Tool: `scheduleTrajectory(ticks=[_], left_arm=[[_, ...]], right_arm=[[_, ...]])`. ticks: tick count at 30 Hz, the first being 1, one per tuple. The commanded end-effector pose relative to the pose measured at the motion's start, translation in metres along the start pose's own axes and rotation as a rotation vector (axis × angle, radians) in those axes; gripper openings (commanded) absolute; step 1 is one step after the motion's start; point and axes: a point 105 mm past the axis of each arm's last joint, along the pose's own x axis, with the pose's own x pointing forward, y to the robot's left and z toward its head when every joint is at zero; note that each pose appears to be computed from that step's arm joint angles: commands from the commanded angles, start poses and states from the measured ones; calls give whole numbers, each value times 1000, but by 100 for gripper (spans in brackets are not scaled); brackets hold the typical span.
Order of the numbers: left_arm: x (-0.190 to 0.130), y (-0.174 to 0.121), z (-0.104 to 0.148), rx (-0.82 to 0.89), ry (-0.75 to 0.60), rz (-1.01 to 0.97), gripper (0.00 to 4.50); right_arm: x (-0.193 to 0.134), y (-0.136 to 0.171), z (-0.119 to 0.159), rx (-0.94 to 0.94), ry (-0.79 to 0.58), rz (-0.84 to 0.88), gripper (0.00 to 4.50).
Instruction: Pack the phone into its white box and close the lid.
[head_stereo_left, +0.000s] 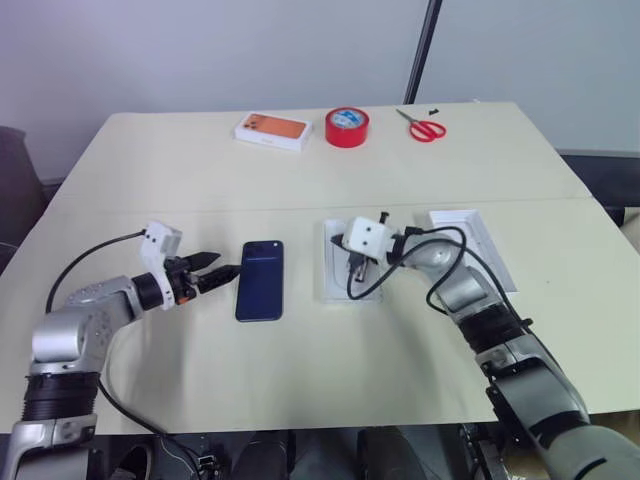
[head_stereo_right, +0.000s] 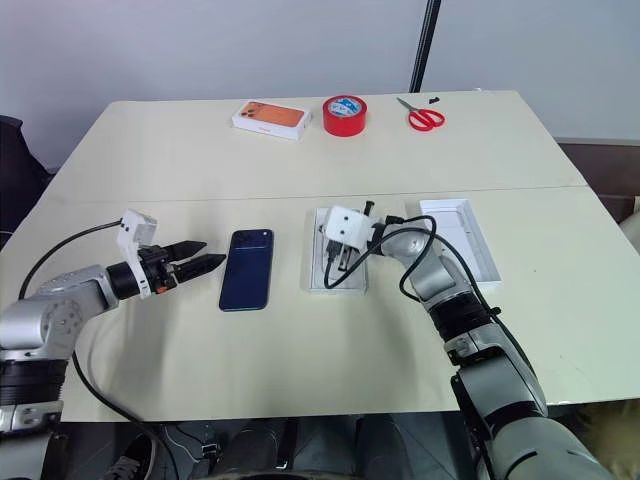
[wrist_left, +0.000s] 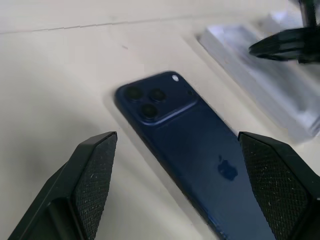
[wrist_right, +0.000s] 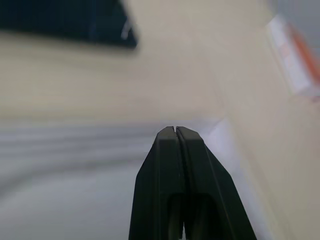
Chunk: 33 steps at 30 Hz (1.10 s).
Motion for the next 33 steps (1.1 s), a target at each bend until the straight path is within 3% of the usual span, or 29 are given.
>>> scheduleTrajectory(ticks=[1,5,8,12,24,33], left_arm=[[-5,-8,-1,-92,69,-13,407],[-4,-24,-19,-148,190,-63,407],[-3,-21,-31,-150,240,-26,407],[-2,-33,-43,-233,294,-73,407],[30,-38,-73,-391,412,-10,407],[54,-61,-69,-560,432,-105,407]], right_arm=[[0,-4,58,2,-200,24,6],[17,39,65,-87,-166,217,6],[30,59,60,-120,-124,290,6],[44,79,33,-186,33,346,6],[49,92,26,-251,71,380,6],[49,94,24,-247,74,377,6]])
